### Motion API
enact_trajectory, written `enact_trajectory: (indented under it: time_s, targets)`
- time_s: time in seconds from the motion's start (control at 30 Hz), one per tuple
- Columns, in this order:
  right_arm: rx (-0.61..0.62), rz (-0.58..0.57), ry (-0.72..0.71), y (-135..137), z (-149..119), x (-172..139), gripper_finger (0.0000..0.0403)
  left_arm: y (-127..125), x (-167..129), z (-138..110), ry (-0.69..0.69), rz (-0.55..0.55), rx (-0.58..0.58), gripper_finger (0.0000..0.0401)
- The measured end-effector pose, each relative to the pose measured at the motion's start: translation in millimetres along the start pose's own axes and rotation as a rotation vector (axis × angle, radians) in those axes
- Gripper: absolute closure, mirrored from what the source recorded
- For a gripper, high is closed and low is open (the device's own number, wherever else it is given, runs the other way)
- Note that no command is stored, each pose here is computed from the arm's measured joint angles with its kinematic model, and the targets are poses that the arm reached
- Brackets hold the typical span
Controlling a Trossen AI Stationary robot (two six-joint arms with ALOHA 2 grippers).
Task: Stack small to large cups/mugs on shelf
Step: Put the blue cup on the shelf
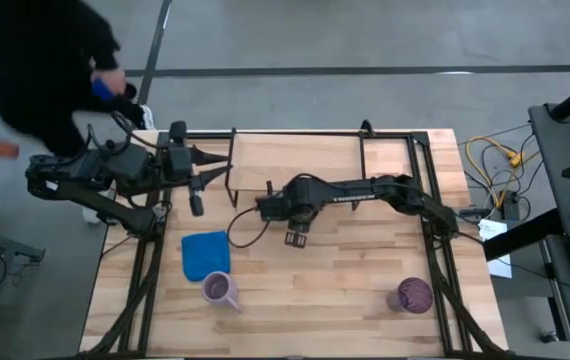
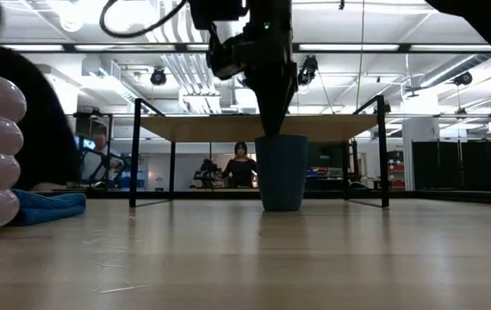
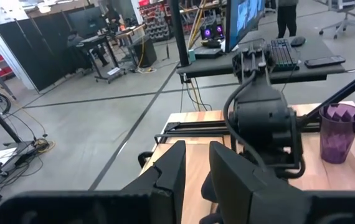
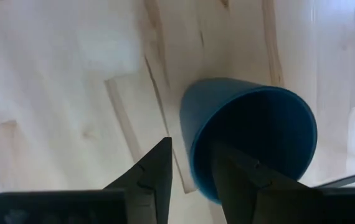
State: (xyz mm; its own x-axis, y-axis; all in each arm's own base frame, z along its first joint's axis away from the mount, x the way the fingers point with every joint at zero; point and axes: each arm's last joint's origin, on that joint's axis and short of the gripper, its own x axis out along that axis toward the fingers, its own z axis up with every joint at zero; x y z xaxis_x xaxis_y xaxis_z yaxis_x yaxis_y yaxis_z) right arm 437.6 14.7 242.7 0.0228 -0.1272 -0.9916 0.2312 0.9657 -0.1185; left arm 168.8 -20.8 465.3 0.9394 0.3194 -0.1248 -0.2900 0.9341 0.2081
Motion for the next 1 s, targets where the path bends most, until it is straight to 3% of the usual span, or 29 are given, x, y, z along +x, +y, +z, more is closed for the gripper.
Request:
enact_trajectory:
  time_s: [0.3,0.6,0.83,1.0]
  targets:
    - [-0.003,-0.003,0.029,-5,5,13,0.0309,1,-2,0,-0.006,0.001,-0.003,0.0342]
    - [-0.031,0.005,0.015,-5,5,8,0.0391,3,-5,1,-0.012,0.002,-0.006,0.0342]
    - [-0.043,0.206,0.007,5,5,-12,0.0393,5,-8,1,-0.016,0.021,-0.01,0.0342]
    - [-0.158,0.298,-0.111,17,6,-47,0.0394,6,-8,1,-0.015,0.029,-0.011,0.0342]
